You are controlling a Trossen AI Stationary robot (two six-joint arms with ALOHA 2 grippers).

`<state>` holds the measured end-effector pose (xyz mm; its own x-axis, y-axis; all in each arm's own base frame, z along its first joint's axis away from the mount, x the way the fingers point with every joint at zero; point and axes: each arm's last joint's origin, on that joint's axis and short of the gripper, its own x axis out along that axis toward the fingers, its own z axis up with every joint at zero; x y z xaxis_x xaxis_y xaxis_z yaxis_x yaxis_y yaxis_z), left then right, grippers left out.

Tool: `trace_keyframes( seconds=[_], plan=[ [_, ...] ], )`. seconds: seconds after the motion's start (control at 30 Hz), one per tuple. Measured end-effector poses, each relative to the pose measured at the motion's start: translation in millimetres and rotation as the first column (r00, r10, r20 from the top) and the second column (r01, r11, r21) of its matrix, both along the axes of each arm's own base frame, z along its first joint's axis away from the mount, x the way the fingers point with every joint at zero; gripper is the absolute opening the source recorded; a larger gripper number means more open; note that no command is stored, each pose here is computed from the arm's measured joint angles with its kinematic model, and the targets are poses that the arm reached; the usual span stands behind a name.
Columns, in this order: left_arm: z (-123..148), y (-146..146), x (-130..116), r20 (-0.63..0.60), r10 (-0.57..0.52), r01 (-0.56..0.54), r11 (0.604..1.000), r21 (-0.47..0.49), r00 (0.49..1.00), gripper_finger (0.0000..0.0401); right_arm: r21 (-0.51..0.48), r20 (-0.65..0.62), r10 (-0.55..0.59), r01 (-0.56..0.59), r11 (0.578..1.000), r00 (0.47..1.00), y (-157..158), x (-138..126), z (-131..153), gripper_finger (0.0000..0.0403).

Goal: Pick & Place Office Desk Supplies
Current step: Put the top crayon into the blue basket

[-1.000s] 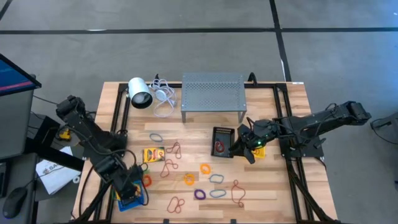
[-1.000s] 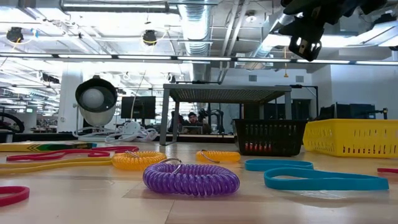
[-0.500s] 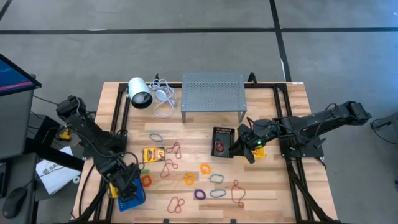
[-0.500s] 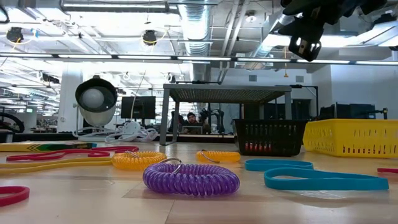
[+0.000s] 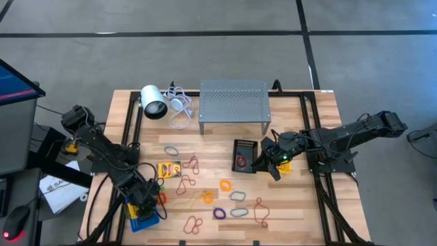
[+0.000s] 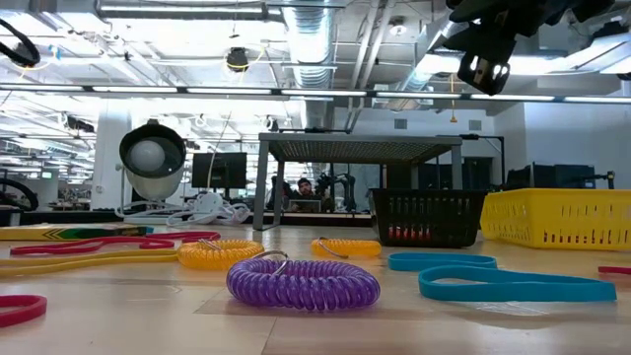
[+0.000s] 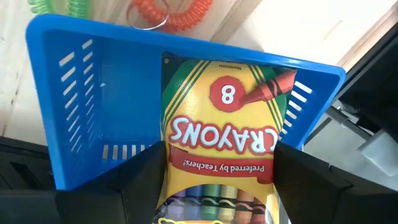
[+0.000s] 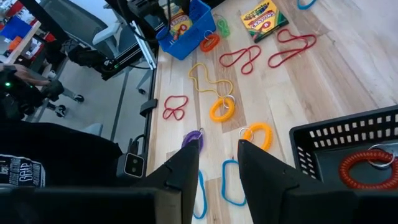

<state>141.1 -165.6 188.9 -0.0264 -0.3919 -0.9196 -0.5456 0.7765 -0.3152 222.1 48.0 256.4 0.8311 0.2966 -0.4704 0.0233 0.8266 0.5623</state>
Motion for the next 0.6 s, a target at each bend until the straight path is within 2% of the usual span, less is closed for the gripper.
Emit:
trace_keyframes(
  seconds=[0.6],
  plan=[
    [0.5,0.1,2.9,-0.009,0.019,-0.02,0.999,-0.031,1.0,0.0266,-0.011,0.003,0.015,-0.015,1.0,1.0,2.8,-0.6,-0.1,0.0107]
  ],
)
